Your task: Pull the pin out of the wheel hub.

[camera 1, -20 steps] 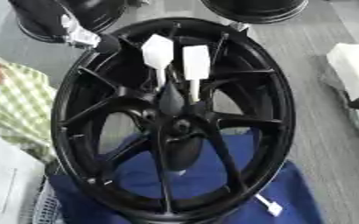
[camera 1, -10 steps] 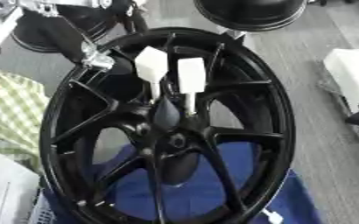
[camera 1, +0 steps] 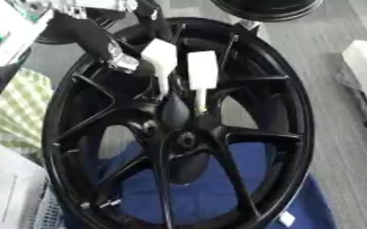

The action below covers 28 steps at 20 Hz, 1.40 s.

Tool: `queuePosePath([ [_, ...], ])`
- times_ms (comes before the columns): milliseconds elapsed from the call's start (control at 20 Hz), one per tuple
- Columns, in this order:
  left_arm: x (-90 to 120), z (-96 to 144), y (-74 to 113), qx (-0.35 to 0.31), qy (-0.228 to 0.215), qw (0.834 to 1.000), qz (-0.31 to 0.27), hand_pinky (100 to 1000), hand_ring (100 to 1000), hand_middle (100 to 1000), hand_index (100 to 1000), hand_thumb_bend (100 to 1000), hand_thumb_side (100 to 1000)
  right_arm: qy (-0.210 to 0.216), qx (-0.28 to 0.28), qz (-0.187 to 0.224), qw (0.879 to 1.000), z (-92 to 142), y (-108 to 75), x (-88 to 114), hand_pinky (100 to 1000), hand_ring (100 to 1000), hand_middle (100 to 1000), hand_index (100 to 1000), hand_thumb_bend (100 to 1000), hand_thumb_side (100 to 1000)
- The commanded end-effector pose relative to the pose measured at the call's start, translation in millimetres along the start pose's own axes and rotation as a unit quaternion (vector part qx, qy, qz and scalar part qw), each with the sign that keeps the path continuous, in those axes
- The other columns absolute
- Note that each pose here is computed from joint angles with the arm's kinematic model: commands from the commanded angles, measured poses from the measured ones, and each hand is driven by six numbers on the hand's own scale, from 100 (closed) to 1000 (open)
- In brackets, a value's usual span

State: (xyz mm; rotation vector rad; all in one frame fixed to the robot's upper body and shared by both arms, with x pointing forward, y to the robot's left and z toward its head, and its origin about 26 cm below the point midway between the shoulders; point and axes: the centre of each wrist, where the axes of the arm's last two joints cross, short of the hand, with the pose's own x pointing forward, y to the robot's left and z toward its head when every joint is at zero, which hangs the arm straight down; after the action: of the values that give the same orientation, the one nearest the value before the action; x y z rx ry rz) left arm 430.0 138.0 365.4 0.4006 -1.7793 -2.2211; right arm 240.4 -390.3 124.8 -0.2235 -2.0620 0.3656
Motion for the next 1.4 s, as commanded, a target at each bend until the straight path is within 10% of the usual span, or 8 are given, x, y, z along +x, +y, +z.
queuePosePath([
  [50,1.9,3.9,12.9,-0.069,-0.048,0.994,-0.075,834,773,800,874,444,656,-0.003,0.002,0.012,1.000,-2.2,-1.9,4.3,834,693,607,753,100,691],
  [1000,-5.6,-1.2,4.0,-0.081,-0.046,0.994,-0.064,815,705,663,816,307,509,0.002,-0.007,0.012,1.000,-0.7,-1.1,2.5,834,691,607,753,100,694],
  [1400,-6.8,0.6,4.6,-0.067,-0.051,0.996,-0.039,781,601,501,661,178,338,0.006,-0.010,0.010,1.000,1.2,-1.4,1.3,835,692,598,753,100,695],
])
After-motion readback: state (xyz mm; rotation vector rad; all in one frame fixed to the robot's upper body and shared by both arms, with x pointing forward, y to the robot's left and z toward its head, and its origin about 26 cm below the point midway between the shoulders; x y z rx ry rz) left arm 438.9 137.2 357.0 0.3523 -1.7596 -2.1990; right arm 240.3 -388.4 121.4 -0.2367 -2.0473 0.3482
